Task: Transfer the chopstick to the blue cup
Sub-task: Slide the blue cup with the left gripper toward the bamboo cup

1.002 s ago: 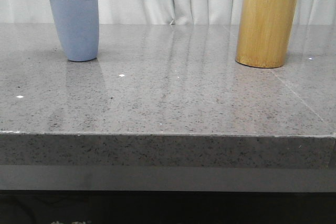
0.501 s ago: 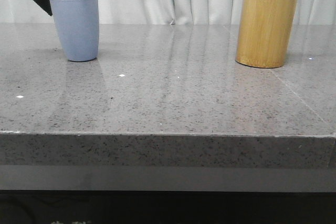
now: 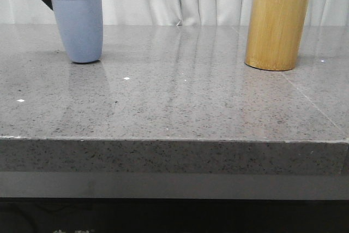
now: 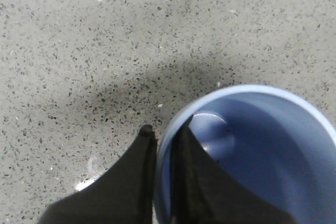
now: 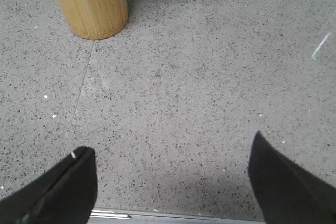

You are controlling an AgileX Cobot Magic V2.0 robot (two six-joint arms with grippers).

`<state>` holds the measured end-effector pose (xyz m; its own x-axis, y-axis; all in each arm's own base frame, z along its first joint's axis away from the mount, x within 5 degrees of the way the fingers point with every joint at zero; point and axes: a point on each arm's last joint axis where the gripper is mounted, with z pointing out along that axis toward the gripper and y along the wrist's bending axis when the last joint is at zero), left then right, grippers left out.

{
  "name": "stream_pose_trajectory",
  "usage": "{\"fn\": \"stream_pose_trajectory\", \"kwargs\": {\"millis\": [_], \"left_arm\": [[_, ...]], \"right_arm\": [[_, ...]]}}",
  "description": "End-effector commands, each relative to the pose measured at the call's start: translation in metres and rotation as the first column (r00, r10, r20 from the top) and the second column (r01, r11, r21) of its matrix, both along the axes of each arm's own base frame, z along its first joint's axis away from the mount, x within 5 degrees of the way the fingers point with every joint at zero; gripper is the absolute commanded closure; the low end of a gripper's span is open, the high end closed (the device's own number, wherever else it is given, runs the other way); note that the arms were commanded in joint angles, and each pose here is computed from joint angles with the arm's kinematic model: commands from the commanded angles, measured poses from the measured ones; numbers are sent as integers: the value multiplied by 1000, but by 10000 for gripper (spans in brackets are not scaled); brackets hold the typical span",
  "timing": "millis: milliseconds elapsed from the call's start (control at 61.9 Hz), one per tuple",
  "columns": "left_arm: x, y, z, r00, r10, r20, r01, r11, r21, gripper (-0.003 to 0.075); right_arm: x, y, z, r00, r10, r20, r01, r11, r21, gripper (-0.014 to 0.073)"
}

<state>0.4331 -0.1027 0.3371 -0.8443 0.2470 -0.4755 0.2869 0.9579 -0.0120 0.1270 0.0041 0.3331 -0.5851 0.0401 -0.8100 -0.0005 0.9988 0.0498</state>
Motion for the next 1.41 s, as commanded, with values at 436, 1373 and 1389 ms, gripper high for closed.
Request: {"fn": "stream_pose_trajectory", "kwargs": {"millis": [436,1373,1389], "left_arm": [[-49,-85,68,956,-239,168,252,966,-59,739],[-63,-154,28,908,-412,82,415,909,-27,739],[-63,-154,28,908,-412,82,415,909,-27,739]], "right_arm": [[4,-1,15,996,-1,93,2,1000,-6,-6],[4,-1,14,996,-1,85,2,1000,-6,-6],[4,-1,14,996,-1,85,2,1000,-6,-6]]}}
